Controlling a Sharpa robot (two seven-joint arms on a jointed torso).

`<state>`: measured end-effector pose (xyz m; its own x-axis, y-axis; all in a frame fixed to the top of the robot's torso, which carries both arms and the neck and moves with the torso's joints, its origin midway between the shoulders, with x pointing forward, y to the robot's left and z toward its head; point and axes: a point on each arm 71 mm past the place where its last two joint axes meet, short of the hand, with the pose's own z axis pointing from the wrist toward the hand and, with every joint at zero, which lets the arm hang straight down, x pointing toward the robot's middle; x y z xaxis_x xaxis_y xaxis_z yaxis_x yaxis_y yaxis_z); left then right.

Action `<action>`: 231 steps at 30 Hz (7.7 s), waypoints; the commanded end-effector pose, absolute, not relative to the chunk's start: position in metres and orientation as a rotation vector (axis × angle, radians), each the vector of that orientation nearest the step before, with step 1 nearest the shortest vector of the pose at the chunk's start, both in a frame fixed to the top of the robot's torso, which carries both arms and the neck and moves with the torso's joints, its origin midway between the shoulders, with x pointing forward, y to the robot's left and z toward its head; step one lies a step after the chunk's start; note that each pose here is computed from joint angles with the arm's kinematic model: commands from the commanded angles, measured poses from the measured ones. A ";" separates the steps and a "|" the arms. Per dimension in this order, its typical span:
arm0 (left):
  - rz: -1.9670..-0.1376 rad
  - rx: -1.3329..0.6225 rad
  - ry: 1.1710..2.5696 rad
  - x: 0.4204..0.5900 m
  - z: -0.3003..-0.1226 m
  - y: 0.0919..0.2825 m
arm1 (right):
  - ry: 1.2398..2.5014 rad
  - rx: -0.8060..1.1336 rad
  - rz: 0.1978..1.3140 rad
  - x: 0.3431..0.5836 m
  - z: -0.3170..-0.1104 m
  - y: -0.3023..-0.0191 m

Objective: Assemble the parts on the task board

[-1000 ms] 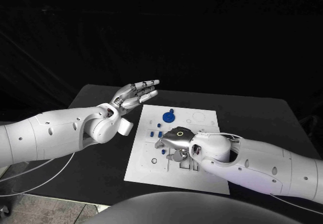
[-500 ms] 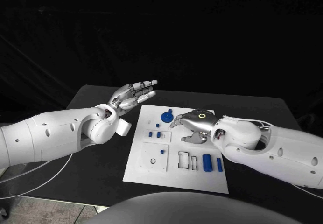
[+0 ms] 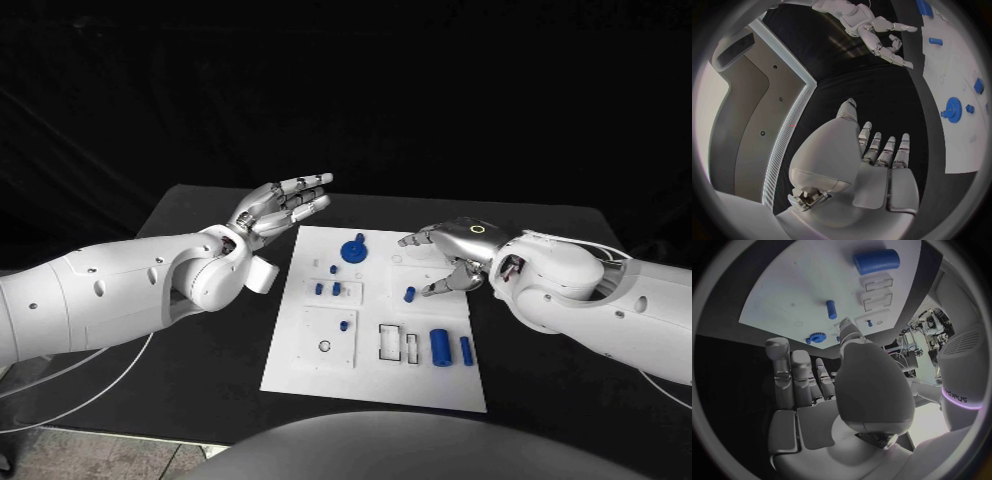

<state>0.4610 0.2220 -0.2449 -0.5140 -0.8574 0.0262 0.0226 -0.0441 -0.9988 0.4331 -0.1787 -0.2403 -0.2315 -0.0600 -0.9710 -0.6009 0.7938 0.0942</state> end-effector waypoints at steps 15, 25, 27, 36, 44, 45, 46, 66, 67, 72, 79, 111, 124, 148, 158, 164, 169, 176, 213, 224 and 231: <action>-1.665 -0.908 1.545 0.461 -0.246 0.221 | 1.848 -0.482 0.594 0.426 -0.278 -0.186; -1.659 -0.910 1.544 0.461 -0.246 0.222 | 1.877 -0.488 0.645 0.424 -0.291 -0.171; -1.659 -0.910 1.545 0.461 -0.246 0.222 | 1.882 -0.492 0.653 0.423 -0.292 -0.168; -1.663 -0.913 1.554 0.461 -0.247 0.222 | 1.877 -0.504 0.682 0.422 -0.296 -0.160; -1.661 -0.916 1.558 0.461 -0.248 0.223 | 1.855 -0.523 0.668 0.422 -0.296 -0.161; -1.661 -0.916 1.559 0.461 -0.248 0.223 | 1.852 -0.526 0.667 0.422 -0.296 -0.161; -1.661 -0.917 1.560 0.461 -0.248 0.223 | 1.849 -0.529 0.665 0.422 -0.295 -0.161; -1.665 -0.921 1.576 0.460 -0.249 0.221 | 1.737 -0.555 0.706 0.417 -0.249 -0.155; -1.665 -0.922 1.576 0.460 -0.249 0.221 | 1.732 -0.556 0.710 0.416 -0.245 -0.154; -1.663 -0.922 1.577 0.460 -0.249 0.221 | 1.711 -0.574 0.753 0.407 -0.224 -0.142; -1.670 -0.926 1.579 0.462 -0.250 0.218 | 1.733 -0.662 0.828 0.392 -0.219 -0.101; -1.663 -0.989 1.560 0.461 -0.251 0.224 | 1.794 -0.861 0.946 0.357 -0.285 0.002; -1.669 -0.992 1.568 0.461 -0.252 0.222 | 1.789 -0.896 0.912 0.358 -0.287 -0.003; -1.668 -0.995 1.574 0.462 -0.253 0.223 | 1.830 -0.864 0.956 0.351 -0.291 -0.003; -1.671 -0.997 1.579 0.462 -0.253 0.222 | 1.828 -0.871 0.935 0.351 -0.299 -0.004; -1.669 -0.998 1.580 0.462 -0.253 0.222 | 1.825 -0.878 0.928 0.350 -0.302 -0.004; -1.669 -0.999 1.582 0.462 -0.253 0.222 | 1.840 -0.873 0.903 0.351 -0.303 -0.005; -1.669 -1.000 1.584 0.462 -0.254 0.222 | 1.833 -0.814 0.862 0.353 -0.301 -0.014; -1.669 -1.004 1.592 0.463 -0.258 0.222 | 2.125 -0.186 0.381 0.394 -0.249 -0.217; -1.666 -1.009 1.594 0.462 -0.259 0.226 | 2.216 -0.184 0.244 0.382 -0.267 -0.217; -1.656 -1.016 1.599 0.462 -0.259 0.231 | 2.236 -0.186 0.229 0.377 -0.274 -0.214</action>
<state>0.4625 0.2327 -0.2598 -0.5005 -0.8608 0.0923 -0.0739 -0.0638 -0.9952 0.3788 -0.2124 -0.2718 -0.6123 -0.0153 -0.7905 -0.2208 0.9633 0.1524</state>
